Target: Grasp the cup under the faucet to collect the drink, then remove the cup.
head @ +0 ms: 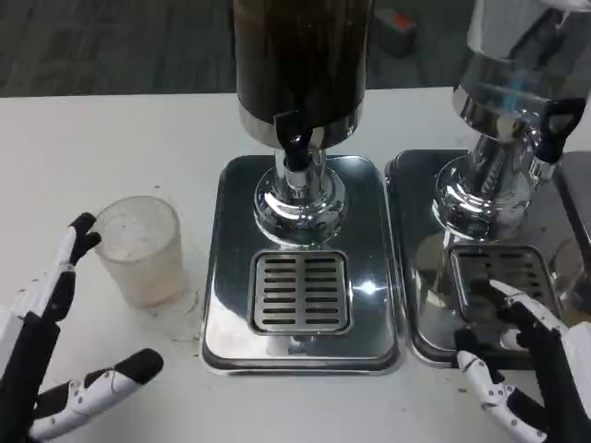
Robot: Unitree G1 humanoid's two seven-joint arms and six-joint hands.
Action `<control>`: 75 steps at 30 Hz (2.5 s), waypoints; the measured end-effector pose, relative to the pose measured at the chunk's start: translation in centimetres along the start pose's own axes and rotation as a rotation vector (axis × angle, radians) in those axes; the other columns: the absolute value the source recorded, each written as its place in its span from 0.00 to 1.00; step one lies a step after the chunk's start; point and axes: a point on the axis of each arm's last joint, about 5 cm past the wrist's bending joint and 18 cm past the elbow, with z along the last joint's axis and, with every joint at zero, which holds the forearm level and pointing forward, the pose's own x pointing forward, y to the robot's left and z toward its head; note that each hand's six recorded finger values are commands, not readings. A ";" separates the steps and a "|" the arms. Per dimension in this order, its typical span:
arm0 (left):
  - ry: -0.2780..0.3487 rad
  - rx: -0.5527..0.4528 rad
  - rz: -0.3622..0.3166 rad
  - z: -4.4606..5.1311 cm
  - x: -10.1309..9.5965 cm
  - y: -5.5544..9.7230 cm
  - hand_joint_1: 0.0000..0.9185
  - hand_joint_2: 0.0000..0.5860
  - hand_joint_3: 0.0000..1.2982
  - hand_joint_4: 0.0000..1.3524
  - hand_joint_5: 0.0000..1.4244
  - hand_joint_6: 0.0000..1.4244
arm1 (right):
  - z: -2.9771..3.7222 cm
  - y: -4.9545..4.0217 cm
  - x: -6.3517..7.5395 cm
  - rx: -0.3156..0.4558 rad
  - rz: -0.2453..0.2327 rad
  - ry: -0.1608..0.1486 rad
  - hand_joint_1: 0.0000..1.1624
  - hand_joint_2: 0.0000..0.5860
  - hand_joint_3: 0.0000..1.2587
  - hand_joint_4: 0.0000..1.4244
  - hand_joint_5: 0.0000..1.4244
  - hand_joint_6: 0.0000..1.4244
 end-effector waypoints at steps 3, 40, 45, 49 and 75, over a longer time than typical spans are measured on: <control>0.009 -0.003 0.012 -0.23 0.9 0.0 0.00 0.00 0.00 0.00 0.08 0.10 | -0.02 0.03 0.1 0.000 0.003 0.000 0.28 0.69 0.23 0.20 0.22 0.30; 0.134 -0.056 -0.139 -4.23 9.2 -0.1 0.00 0.00 0.00 0.01 0.11 0.12 | 0.04 0.10 0.1 0.003 0.002 0.002 0.29 0.71 0.25 0.22 0.23 0.30; 0.145 -0.053 -0.149 -4.44 9.5 -0.2 0.00 0.00 0.00 0.02 0.12 0.12 | 0.02 0.08 0.1 0.003 0.002 0.003 0.29 0.71 0.25 0.22 0.23 0.30; 0.149 -0.046 -0.154 -4.60 9.9 -0.1 0.00 0.00 0.00 0.02 0.12 0.12 | 0.01 0.06 0.1 0.002 0.001 0.004 0.29 0.71 0.25 0.22 0.23 0.30; 0.146 0.045 -0.149 -4.84 10.8 -0.5 0.03 0.00 0.00 0.06 0.19 0.18 | 0.15 -0.28 -0.4 0.001 -0.006 0.012 0.32 0.67 0.26 0.23 0.25 0.30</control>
